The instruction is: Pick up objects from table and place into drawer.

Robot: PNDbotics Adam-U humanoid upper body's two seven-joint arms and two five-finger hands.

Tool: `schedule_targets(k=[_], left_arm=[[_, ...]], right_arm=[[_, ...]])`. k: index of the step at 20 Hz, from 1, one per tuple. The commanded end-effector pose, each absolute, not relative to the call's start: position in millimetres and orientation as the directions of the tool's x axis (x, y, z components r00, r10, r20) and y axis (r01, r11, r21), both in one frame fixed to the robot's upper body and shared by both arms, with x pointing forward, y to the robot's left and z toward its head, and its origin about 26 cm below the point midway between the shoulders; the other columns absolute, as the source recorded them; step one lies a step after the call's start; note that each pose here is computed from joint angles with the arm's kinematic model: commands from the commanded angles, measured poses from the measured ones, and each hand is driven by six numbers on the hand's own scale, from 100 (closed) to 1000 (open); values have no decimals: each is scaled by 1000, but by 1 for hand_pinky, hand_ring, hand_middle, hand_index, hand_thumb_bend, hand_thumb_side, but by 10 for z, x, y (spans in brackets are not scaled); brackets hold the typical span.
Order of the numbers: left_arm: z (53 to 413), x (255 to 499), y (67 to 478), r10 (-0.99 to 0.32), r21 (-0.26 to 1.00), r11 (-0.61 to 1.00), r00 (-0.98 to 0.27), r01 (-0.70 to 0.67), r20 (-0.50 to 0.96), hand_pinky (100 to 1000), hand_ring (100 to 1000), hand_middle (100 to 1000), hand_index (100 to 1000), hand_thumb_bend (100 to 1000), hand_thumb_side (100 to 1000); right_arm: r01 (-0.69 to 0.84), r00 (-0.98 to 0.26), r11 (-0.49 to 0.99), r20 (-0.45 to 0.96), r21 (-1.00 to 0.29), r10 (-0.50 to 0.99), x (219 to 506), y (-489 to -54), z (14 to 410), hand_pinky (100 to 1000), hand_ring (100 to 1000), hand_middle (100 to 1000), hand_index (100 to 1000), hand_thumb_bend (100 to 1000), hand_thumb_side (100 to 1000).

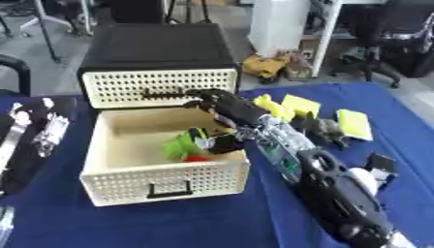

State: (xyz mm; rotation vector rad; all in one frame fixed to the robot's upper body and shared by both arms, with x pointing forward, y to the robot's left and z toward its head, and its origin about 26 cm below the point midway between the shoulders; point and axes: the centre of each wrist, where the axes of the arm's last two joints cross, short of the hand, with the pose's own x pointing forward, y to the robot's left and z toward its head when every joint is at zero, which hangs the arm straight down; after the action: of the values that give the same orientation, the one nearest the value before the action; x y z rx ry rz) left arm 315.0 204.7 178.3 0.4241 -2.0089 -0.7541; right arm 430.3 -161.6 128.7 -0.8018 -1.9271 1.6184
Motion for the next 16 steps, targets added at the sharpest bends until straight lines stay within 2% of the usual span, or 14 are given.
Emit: schedule_targets(k=[1,2,5,6,7,8,9,11,16], left_arm=[[1868,3132,2047,-557,655,755,-545,-17,627,100,100,100,691,267,1000],[1867,3132,2051,-558,657,754,-544,-17,626,100,100,100,691,267,1000],[1862,3129,2076,-568,665,746,-541,-21,620,100,100,100,691,270,1000],[1861,3128,2087,-572,669,743,-539,-21,618,100,100,100,691,270,1000],[1857,3127,2099,-575,671,741,-537,-21,618,100,100,100,692,271,1000],[1854,3125,2108,-574,672,741,-537,-19,618,100,100,100,692,271,1000],[1849,3121,2110,-568,671,741,-541,-11,619,100,100,100,693,268,1000],[1843,3115,2119,-552,670,742,-553,15,624,100,100,100,692,264,1000],[1819,3100,2077,-518,697,706,-582,122,627,100,100,100,689,242,1000]], right_arm=[[196,-673,153,-19,-968,739,4311,-1700,1440,960,969,989,951,100,639],[209,-661,165,-14,-964,751,4305,-1731,1452,960,969,989,951,100,639],[260,-607,206,6,-943,794,4265,-1954,1527,861,918,949,926,100,424],[280,-584,223,19,-934,812,4246,-2055,1549,853,911,944,924,100,418],[294,-557,239,38,-925,830,4226,-2161,1548,756,822,892,901,100,398],[310,-530,261,62,-914,846,4206,-2256,1551,741,807,883,896,100,396],[326,-505,282,86,-902,859,4182,-2337,1550,650,719,818,860,100,452],[370,-455,326,136,-870,880,4116,-2504,1572,593,661,767,825,100,511],[473,-380,390,217,-790,899,3901,-2756,1640,560,625,728,800,100,497]])
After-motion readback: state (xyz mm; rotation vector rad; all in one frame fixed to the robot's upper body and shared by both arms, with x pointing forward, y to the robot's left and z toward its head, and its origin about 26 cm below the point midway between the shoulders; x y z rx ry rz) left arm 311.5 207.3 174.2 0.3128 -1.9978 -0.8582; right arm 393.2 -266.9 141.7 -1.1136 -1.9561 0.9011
